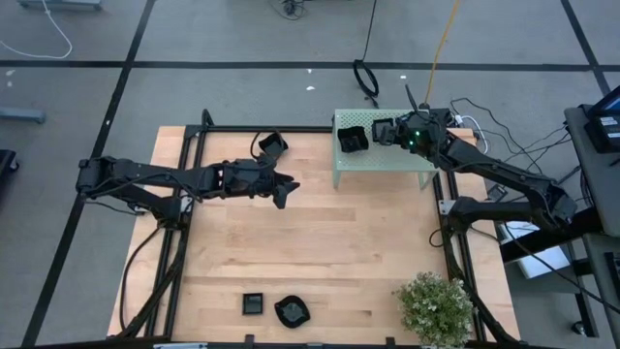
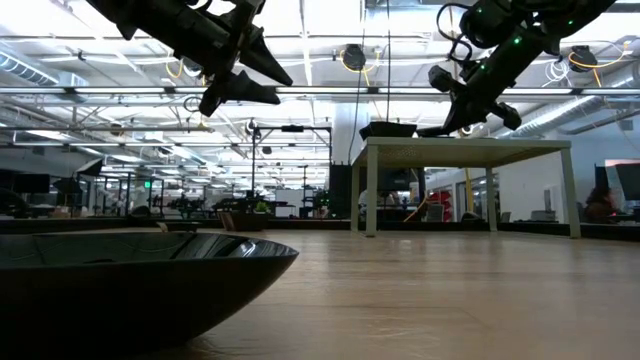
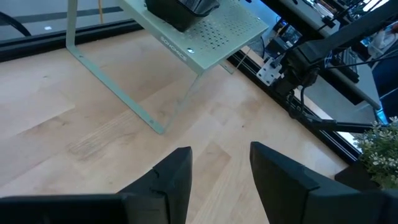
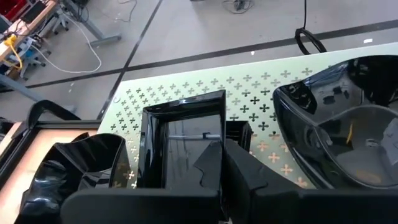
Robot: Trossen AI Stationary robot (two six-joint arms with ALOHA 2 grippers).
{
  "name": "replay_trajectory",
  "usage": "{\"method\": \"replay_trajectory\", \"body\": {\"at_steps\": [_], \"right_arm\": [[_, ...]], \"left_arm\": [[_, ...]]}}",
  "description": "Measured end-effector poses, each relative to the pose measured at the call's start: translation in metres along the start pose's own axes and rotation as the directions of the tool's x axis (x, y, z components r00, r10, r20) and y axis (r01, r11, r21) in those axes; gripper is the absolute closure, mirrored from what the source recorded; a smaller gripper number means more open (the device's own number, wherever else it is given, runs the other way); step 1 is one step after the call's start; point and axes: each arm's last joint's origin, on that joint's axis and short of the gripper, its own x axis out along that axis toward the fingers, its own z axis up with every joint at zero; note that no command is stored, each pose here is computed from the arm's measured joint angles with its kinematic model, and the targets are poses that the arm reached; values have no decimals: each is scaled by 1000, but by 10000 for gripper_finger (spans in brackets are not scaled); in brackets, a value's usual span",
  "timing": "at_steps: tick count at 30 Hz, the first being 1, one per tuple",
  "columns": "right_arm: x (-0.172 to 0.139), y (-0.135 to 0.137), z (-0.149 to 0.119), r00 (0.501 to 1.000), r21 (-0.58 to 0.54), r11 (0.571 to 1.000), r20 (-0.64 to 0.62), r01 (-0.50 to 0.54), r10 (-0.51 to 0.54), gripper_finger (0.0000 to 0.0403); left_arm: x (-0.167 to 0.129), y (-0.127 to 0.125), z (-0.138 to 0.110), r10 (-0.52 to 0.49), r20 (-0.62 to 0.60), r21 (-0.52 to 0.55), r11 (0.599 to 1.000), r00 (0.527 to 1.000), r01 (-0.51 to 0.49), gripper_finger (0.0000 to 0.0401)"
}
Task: Pick & Place Mini shaped plates
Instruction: Stack the black square plate on top of the square plate on the shelf
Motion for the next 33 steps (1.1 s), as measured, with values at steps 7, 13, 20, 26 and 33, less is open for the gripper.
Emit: {"method": "replay_trajectory", "body": {"at_steps": [7,13,20,26,33], "right_arm": [[0,0,0,1000,-4,1000,-1,1,-1,387],[0,2,3,999,-83,996,31,-17,20,328],[-13,17,21,960,-356,929,210,-100,184,272],[-37,39,27,835,-572,761,222,-307,504,265],[-48,54,17,752,-649,635,143,-419,643,267]], "left_arm": [[0,0,0,0,0,4,1000,1000,0,235],[0,0,0,0,0,3,1000,1000,0,235],[0,0,0,-3,-2,-5,1000,1000,3,235],[0,-3,-4,-112,-104,-59,993,988,107,235],[-17,-14,-50,-267,-600,-215,962,754,170,235]]}}
